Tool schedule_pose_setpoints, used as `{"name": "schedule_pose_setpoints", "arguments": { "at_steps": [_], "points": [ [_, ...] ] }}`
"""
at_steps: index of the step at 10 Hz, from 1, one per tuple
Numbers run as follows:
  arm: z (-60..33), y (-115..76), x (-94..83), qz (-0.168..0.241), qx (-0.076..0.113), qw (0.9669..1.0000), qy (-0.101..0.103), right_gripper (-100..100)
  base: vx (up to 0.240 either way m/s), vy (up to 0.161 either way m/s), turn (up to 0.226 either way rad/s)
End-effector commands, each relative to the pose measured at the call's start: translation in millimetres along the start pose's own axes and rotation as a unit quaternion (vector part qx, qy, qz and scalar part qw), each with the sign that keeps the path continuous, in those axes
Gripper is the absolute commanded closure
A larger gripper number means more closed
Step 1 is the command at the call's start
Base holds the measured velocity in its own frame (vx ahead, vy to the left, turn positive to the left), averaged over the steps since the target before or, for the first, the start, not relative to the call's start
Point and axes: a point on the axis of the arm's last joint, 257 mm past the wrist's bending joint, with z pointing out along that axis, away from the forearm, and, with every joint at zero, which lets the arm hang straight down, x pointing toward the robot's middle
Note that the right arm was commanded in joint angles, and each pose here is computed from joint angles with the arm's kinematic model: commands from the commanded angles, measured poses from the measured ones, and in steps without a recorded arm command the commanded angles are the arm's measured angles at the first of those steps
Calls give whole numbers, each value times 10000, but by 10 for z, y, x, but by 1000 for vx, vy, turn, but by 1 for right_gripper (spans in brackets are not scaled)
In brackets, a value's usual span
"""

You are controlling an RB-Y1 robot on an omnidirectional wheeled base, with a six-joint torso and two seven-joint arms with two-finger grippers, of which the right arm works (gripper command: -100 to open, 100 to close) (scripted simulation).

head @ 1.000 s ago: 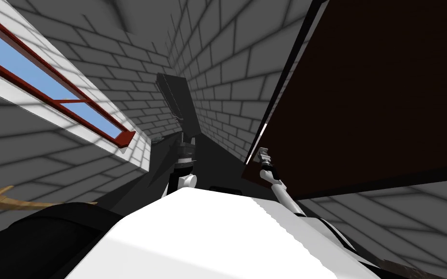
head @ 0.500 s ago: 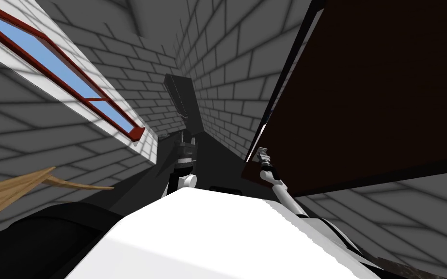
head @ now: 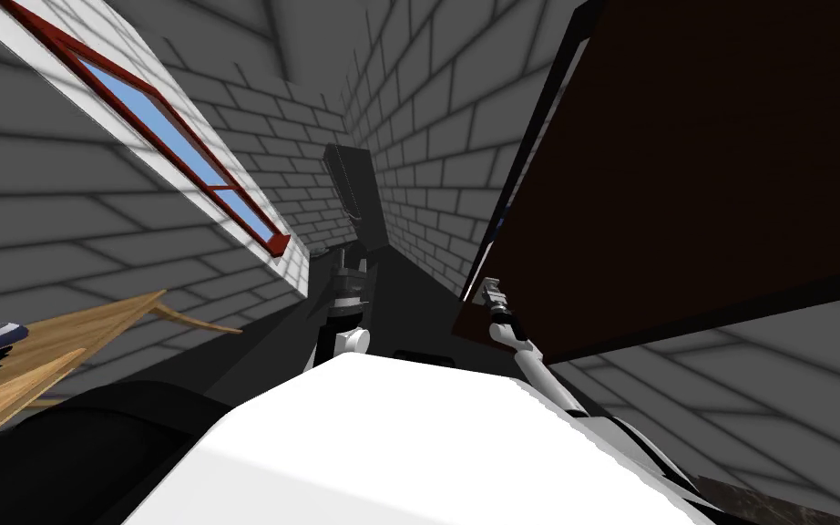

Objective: Pull the door open

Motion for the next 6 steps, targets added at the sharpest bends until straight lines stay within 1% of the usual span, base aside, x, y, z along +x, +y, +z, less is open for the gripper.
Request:
{"name": "schedule_pose_setpoints", "arguments": {
  "at_steps": [1, 2, 3, 4, 6],
  "points": [
    [-11, -61, 4, 22, 91, 10000, 6, 100, -200, -68, 84],
    [-14, -23, -1, 6, 49, 10000, 0, 100, -87, -34, 33],
    [-56, -56, -19, 6, 141, 9999, -17, 100, -155, -67, 131],
    [-73, -67, -14, 5, 186, 9998, -9, 100, -220, -101, 125],
    [-115, -95, -3, 5, 293, 9996, 4, 100, -213, -72, 114]
  ]
}}
